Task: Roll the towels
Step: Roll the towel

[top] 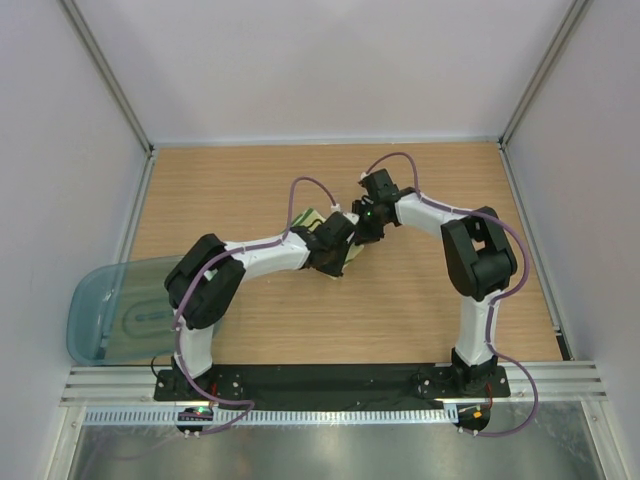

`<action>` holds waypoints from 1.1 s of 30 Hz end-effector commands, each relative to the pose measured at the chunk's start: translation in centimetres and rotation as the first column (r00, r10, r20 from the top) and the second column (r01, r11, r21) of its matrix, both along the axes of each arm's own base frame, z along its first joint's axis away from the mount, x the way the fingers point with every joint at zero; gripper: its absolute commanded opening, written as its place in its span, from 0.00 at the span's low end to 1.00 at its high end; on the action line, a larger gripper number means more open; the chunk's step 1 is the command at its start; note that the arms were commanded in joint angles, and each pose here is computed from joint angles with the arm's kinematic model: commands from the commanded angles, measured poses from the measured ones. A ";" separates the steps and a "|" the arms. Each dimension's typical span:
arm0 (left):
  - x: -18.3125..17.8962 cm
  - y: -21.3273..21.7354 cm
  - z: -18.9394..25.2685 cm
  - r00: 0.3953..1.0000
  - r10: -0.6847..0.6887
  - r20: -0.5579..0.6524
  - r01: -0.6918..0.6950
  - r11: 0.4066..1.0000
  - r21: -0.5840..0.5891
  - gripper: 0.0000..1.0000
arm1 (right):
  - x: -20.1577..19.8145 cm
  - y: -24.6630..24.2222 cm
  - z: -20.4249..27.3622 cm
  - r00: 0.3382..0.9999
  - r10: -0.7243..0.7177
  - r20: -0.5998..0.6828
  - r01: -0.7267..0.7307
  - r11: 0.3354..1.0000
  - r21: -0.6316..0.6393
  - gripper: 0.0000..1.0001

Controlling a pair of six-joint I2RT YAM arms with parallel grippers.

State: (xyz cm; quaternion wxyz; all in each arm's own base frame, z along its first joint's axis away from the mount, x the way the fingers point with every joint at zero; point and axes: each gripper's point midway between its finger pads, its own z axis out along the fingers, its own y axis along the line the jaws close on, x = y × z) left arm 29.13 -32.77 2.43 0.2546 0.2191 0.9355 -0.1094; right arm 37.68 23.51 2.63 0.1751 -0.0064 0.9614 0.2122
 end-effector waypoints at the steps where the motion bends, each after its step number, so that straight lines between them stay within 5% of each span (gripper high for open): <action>1: -5.9 0.4 -1.0 0.961 -0.001 -0.277 0.000 1.000 -0.005 0.10 | 0.3 -3.4 0.8 1.000 -0.020 0.016 0.023 0.988 -0.151 0.37; 14: -9.0 -3.4 3.8 0.864 -0.013 -0.504 -0.089 0.980 -0.177 0.09 | -1.5 -9.6 7.9 0.981 -0.154 0.115 0.178 0.953 -0.244 0.52; 33: -7.0 -2.9 5.5 0.662 -0.027 -0.749 -0.441 0.794 -0.418 0.05 | -10.3 -4.7 11.0 0.994 -0.067 0.090 0.050 0.983 0.179 0.58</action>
